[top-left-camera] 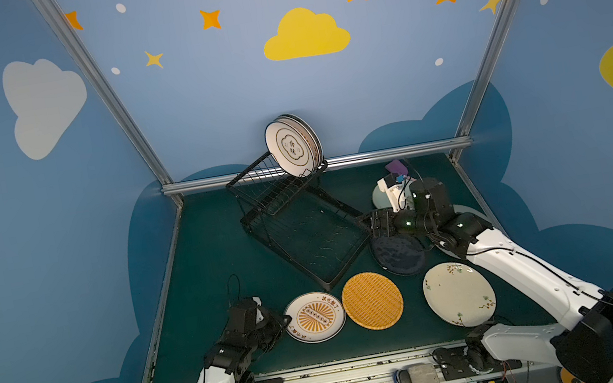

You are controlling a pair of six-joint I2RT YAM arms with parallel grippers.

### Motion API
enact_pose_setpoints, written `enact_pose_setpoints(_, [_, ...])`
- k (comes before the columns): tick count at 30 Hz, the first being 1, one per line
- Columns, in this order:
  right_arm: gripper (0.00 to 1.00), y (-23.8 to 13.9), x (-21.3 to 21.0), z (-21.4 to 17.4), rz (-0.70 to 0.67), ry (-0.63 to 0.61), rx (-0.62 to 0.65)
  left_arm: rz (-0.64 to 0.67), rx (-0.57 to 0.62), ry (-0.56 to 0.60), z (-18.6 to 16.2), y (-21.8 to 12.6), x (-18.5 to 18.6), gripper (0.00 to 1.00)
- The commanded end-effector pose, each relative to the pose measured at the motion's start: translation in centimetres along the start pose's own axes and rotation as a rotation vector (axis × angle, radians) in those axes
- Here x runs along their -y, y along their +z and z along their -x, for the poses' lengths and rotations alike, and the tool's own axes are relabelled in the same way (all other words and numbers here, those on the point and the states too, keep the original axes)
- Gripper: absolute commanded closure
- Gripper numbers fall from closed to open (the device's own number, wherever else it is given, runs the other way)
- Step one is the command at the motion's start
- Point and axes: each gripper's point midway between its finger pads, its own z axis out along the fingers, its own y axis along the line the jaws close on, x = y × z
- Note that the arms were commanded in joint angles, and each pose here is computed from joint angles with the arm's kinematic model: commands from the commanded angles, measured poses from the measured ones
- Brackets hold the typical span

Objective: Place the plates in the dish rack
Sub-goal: 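Grasp the orange-sunburst plate edge with the left gripper while the right gripper moves to center, then tilt the plate up with the left gripper toward the right gripper, which grasps its rim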

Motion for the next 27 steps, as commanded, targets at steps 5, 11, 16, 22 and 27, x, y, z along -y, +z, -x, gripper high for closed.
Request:
enact_pose_setpoints(5, [0.09, 0.4, -0.6, 1.0, 0.026, 0.006, 0.011, 0.030, 0.089, -0.023, 1.0, -2.1, 0.4, 0.96])
enact_pose_setpoints(11, [0.09, 0.8, -0.9, 0.9, 0.049, 0.022, -0.008, 0.059, 0.180, -0.038, 2.1, -4.2, 0.7, 0.96])
enact_pose_setpoints(16, [0.08, 0.9, -1.0, 0.9, 0.049, 0.035, -0.033, 0.054, 0.275, -0.027, 3.2, -8.1, 2.9, 0.96])
enact_pose_setpoints(22, [0.07, 0.7, -1.9, 1.5, 0.111, 0.074, -0.045, -0.055, 0.358, 0.124, 3.8, -13.8, 8.8, 0.96])
enact_pose_setpoints(27, [0.07, 0.1, -4.3, 1.6, 0.234, 0.109, -0.097, -0.305, 0.218, 0.295, 2.9, -13.6, 17.5, 0.96])
